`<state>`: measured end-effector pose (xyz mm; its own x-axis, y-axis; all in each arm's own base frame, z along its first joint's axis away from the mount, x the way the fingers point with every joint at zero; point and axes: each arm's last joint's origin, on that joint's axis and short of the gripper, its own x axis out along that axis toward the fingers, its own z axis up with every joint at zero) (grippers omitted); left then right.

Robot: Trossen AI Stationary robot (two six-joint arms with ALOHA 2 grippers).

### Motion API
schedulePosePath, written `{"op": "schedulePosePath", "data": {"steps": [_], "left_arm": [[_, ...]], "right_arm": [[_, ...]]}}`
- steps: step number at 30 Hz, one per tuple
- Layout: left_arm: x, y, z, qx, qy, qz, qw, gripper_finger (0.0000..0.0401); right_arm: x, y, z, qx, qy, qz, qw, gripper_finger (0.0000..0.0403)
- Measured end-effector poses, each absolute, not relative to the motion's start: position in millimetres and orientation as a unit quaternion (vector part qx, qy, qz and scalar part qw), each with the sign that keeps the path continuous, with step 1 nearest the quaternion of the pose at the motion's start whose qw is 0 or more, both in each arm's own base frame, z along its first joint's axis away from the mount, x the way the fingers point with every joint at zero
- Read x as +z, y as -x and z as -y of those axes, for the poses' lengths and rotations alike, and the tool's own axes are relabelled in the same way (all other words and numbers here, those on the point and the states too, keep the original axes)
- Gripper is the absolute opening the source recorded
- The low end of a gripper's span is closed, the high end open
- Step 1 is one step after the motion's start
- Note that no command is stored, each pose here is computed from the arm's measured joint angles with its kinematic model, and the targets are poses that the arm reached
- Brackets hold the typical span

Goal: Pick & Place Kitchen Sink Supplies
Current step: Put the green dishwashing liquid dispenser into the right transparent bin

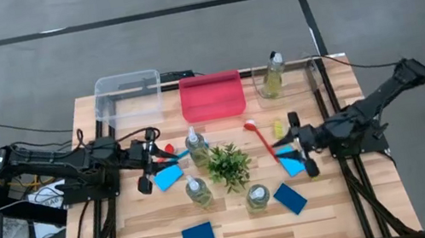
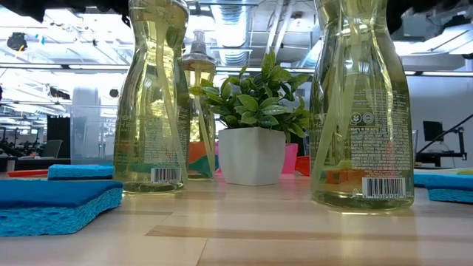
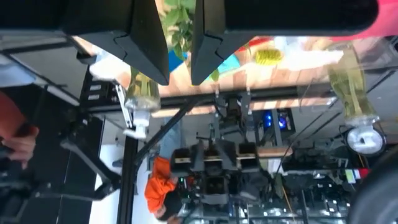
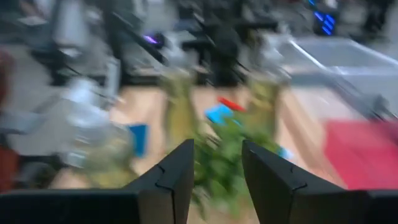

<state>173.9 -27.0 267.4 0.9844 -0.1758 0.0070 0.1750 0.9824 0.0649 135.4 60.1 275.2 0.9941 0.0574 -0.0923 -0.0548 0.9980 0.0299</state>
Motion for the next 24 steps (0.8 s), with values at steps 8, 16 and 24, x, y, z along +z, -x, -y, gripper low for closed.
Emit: {"op": "schedulePosePath", "data": {"steps": [8,16,24], "left_arm": [[274,-174,27,-0.086,-0.046,0.043,0.994,0.0068],[282,-173,27,-0.087,-0.006,0.081,0.993,0.0068],[283,-172,27,-0.087,-0.006,0.085,0.993,0.0068]], "right_arm": [[278,-142,-90,0.098,0.029,-0.001,0.995,0.0125],[281,-152,-107,0.118,0.032,-0.005,0.993,0.0128],[278,-159,-107,0.106,0.038,-0.018,0.993,0.0168]]}}
